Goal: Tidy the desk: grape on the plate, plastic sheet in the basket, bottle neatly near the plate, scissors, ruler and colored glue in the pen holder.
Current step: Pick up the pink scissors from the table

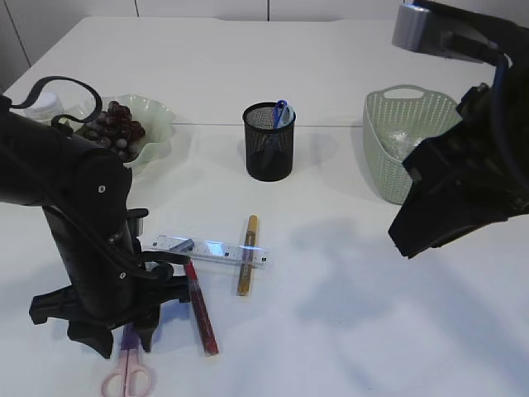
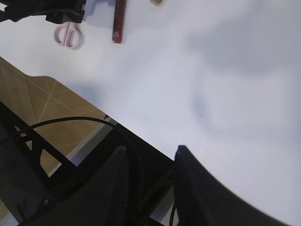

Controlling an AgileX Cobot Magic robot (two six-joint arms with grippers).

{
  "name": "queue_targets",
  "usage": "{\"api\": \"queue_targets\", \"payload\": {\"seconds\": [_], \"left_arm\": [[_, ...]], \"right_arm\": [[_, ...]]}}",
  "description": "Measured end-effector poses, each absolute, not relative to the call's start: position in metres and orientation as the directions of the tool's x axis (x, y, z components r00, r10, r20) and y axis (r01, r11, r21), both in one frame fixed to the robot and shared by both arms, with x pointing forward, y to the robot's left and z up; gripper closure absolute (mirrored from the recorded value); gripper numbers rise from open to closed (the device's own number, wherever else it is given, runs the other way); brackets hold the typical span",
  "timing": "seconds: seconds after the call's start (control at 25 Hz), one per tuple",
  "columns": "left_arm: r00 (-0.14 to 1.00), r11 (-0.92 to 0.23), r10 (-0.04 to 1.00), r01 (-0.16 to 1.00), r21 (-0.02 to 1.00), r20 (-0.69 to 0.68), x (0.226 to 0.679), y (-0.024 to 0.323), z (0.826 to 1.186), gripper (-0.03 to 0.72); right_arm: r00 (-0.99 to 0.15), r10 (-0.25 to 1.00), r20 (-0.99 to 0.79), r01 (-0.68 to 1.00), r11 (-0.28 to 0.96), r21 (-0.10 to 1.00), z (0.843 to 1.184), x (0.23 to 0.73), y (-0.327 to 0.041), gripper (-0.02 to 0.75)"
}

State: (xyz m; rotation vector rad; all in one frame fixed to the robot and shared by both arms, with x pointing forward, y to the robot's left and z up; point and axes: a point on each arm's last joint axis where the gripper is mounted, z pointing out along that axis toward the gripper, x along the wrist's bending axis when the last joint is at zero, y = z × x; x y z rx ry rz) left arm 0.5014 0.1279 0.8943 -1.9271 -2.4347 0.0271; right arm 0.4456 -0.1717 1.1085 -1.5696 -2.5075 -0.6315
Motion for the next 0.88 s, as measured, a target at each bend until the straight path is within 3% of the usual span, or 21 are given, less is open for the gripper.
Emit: {"api": "queue_targets", "payload": {"seconds": [0.88], "left_arm": [[-0.256,0.256,0.967,0.966,-0.047,0.011,0.4976,0.1289,0.8903,0.378]], "right_arm": [[-0.457,0.833,0.312,0.882,0.376,0.284,1.1085,0.4456,-0.1717,0.465]]}}
